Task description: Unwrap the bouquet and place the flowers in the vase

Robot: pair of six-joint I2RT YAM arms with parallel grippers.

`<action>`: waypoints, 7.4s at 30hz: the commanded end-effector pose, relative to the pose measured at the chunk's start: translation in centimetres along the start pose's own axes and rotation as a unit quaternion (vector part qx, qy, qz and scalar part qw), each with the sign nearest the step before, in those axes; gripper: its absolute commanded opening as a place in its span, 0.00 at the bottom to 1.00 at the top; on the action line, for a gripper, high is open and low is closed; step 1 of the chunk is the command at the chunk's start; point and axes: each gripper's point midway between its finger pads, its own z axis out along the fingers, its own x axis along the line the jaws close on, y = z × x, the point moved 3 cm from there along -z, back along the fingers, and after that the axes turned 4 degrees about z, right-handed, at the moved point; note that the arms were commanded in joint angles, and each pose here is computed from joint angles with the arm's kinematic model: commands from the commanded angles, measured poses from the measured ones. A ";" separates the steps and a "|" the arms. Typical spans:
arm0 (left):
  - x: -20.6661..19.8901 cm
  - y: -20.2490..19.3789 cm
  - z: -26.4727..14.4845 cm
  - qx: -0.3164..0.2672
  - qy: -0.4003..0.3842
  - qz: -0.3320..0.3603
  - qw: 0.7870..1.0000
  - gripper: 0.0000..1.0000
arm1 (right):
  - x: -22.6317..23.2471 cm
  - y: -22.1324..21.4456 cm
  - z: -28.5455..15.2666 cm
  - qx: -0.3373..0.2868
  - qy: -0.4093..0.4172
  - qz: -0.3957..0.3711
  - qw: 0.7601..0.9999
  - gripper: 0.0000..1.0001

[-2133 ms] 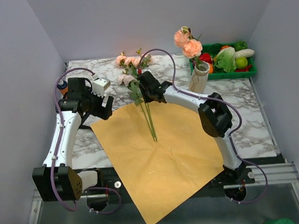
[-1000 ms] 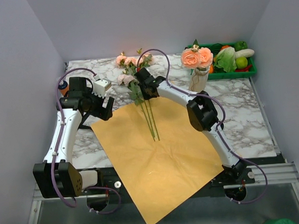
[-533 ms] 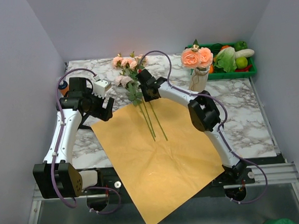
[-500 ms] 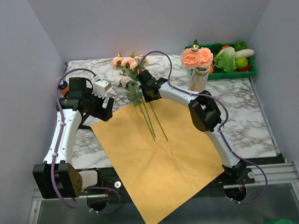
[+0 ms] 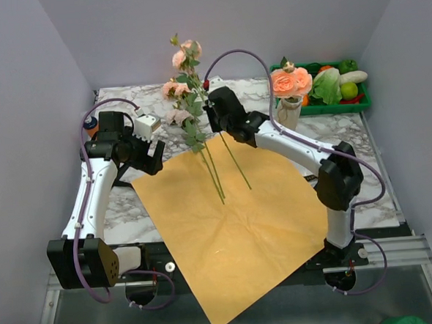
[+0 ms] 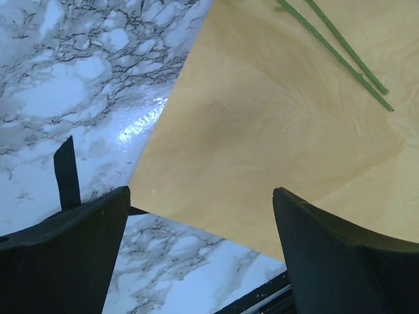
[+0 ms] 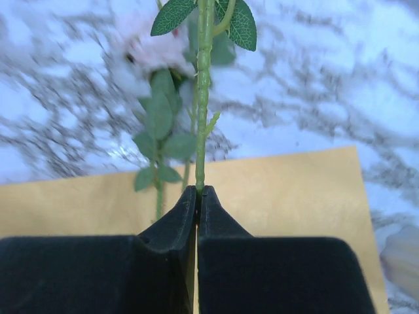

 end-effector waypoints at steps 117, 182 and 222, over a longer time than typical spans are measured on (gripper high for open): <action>-0.6 3.8 -1.0 -0.034 -0.053 -0.010 0.998 0.99 | -7.6 13.0 -28.1 -0.409 0.029 -0.042 0.911 0.69; 3.1 2.3 0.1 -0.035 0.037 -0.047 0.998 0.99 | 0.9 -10.8 12.2 0.196 0.050 0.014 0.979 0.48; 1.5 3.1 -2.7 -0.054 0.028 -0.035 0.998 0.99 | -0.2 5.3 2.5 -0.014 0.047 0.040 0.998 0.01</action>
